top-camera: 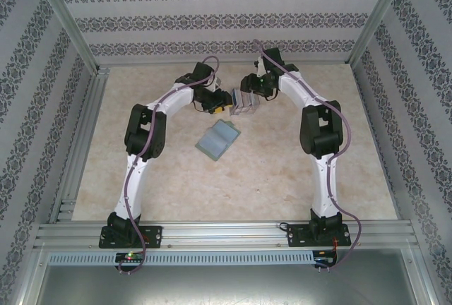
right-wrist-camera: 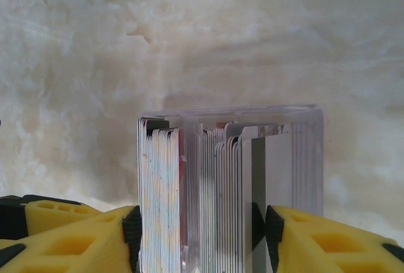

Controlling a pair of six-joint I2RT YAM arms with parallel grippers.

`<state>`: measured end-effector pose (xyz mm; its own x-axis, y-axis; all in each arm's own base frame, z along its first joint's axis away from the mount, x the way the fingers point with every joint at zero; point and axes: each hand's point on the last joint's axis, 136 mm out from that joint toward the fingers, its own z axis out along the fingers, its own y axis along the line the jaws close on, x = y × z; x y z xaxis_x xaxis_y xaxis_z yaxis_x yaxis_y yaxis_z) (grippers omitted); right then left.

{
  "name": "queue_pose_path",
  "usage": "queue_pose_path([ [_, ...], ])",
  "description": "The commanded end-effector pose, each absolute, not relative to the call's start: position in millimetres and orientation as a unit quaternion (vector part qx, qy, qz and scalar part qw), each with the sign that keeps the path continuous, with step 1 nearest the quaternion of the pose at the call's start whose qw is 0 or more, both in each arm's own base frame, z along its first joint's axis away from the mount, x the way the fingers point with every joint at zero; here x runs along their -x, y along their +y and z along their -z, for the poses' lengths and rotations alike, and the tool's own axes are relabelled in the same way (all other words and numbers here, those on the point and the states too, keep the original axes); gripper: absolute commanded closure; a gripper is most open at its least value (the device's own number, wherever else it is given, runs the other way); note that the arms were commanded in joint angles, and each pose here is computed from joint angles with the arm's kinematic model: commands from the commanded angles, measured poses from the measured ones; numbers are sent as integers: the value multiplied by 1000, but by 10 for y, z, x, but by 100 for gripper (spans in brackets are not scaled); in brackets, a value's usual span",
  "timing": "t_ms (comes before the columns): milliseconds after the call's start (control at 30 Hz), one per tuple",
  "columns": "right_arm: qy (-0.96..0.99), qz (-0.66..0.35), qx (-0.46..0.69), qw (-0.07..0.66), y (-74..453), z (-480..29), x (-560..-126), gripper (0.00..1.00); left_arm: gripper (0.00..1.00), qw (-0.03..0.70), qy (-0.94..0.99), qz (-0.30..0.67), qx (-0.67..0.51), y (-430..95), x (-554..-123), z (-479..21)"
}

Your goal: Put the credit cards into the card holder

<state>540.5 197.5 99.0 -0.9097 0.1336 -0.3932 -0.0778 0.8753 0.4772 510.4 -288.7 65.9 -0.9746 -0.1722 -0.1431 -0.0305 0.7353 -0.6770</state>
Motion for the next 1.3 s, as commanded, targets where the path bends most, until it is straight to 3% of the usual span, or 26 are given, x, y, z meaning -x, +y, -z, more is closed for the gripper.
queue_pose_path([
  [0,948,-244,11,205,2115,-1025,-5380,43,53,81,926,366,52,-2987,-5035,-706],
  [400,942,-249,18,223,2147,-1245,-5323,46,53,77,927,363,51,-2988,-5003,-673],
  [967,941,-244,16,234,2090,-1344,-5310,60,53,78,927,364,53,-3007,-5001,-681],
  [1267,946,-232,5,225,1995,-1236,-5337,80,53,77,926,365,52,-3018,-4994,-682],
])
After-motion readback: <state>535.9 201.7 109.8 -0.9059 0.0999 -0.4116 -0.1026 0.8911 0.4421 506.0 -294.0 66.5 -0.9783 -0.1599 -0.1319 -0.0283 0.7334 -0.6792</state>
